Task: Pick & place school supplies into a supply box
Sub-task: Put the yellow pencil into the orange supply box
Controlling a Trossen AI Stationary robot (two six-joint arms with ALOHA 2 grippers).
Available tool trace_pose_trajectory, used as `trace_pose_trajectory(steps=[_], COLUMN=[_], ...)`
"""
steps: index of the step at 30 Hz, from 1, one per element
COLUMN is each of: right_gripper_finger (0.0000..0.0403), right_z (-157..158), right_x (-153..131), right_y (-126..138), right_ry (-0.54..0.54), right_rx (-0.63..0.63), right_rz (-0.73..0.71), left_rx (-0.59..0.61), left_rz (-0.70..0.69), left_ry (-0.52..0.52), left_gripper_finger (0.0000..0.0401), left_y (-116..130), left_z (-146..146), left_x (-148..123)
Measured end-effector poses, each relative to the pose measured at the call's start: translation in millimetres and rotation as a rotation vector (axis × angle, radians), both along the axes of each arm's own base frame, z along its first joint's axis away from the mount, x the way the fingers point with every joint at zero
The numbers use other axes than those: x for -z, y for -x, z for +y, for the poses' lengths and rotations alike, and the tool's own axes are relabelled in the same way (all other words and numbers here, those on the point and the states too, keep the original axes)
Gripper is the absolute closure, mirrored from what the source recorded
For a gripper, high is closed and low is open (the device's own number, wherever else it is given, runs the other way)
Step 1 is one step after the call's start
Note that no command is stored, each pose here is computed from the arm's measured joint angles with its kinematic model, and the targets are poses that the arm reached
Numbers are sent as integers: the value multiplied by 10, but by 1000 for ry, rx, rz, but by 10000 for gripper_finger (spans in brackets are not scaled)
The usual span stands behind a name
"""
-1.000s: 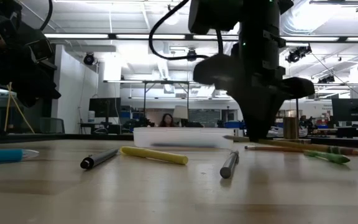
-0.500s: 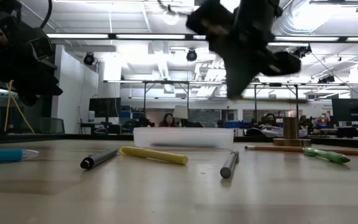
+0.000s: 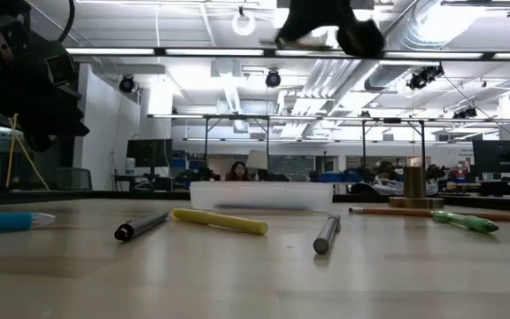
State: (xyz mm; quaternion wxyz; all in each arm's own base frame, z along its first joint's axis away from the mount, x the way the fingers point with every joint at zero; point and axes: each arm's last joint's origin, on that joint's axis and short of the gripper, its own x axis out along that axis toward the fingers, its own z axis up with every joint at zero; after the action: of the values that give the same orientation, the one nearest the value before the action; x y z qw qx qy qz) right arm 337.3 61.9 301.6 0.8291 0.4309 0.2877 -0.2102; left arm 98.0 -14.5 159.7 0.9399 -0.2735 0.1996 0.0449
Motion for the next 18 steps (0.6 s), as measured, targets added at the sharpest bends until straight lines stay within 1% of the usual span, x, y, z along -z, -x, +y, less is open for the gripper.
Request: trace_pose_trajectory(steps=[5, 11, 14, 18], right_gripper_finger=[402, 402, 401, 401], right_z=[12, -28, -85, -168], right_x=[-118, -159, -170, -211], right_y=[-68, -104, -122, -160], right_ry=[36, 64, 76, 75], right_rx=[-59, -83, -83, -118], right_rz=[-130, -177, -189, -234], left_rx=[2, 2, 1, 1], left_rz=[-38, -134, -173, -213], left_ry=[8, 27, 34, 42], left_gripper_finger=[240, 240, 240, 240], left_y=[-14, -44, -54, -62], left_z=[-3, -9, -10, -12], left_x=[-34, -124, -161, -198])
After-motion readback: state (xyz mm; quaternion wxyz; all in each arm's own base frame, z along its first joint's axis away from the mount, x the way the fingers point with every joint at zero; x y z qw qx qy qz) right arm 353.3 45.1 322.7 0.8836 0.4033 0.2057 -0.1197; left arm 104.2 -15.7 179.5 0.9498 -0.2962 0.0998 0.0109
